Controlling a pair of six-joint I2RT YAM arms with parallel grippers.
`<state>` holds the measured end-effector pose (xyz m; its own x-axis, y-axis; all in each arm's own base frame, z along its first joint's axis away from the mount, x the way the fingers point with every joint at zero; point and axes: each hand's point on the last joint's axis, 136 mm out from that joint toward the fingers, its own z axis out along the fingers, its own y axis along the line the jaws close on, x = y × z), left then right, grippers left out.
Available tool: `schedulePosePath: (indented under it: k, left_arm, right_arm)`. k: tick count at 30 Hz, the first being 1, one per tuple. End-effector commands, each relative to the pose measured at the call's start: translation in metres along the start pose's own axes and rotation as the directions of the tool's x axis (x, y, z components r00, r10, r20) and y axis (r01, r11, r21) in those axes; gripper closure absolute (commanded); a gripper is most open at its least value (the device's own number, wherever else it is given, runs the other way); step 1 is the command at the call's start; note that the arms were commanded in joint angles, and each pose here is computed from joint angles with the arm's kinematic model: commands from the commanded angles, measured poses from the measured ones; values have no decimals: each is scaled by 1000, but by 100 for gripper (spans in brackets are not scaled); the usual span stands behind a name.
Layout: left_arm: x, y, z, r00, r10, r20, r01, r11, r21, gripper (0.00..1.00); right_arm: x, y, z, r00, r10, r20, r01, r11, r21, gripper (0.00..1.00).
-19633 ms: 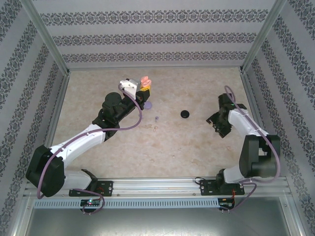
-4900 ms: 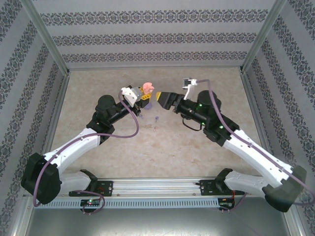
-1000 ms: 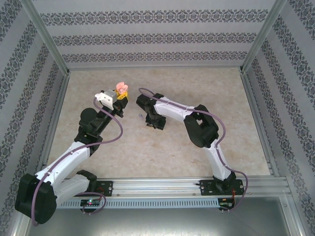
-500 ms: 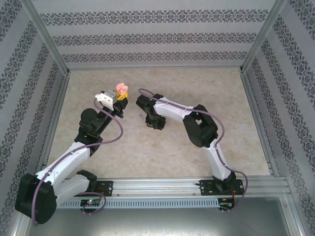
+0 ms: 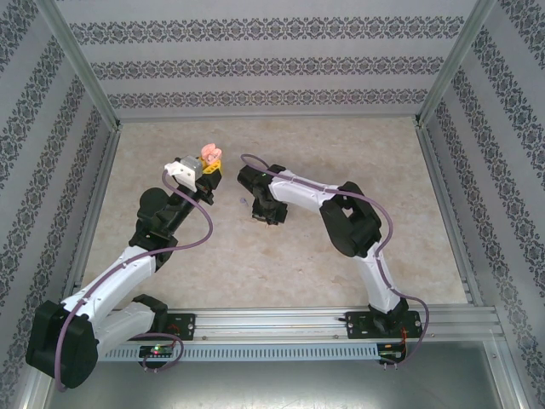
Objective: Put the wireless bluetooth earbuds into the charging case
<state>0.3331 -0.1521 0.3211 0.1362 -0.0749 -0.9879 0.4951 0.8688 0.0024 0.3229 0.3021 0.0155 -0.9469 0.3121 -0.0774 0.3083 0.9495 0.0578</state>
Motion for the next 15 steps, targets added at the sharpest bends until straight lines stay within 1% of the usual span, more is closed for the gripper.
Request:
schedulePosePath:
  k: [1,8,11,15]
  left_arm:
    - [-21,-2,-2,999,0,53,-1,1000,19,100]
    - [-23,-4,1,999,-4,41,2,999,35,100]
    - [-24,-6,2,999,-3,33,1,999,49,100]
    - [-23,-14,3,1000,7,13,-9,996,94,100]
  right_arm:
    - [7,1,-5,997,-69,36,70,997,-24,86]
    - [0,0,-41,982,-108,153,125,987,-102,86]
    - [-3,-1,-63,972,-120,204,151,978,-142,86]
    - [-11,-3,-104,943,-136,305,203,958,-201,86]
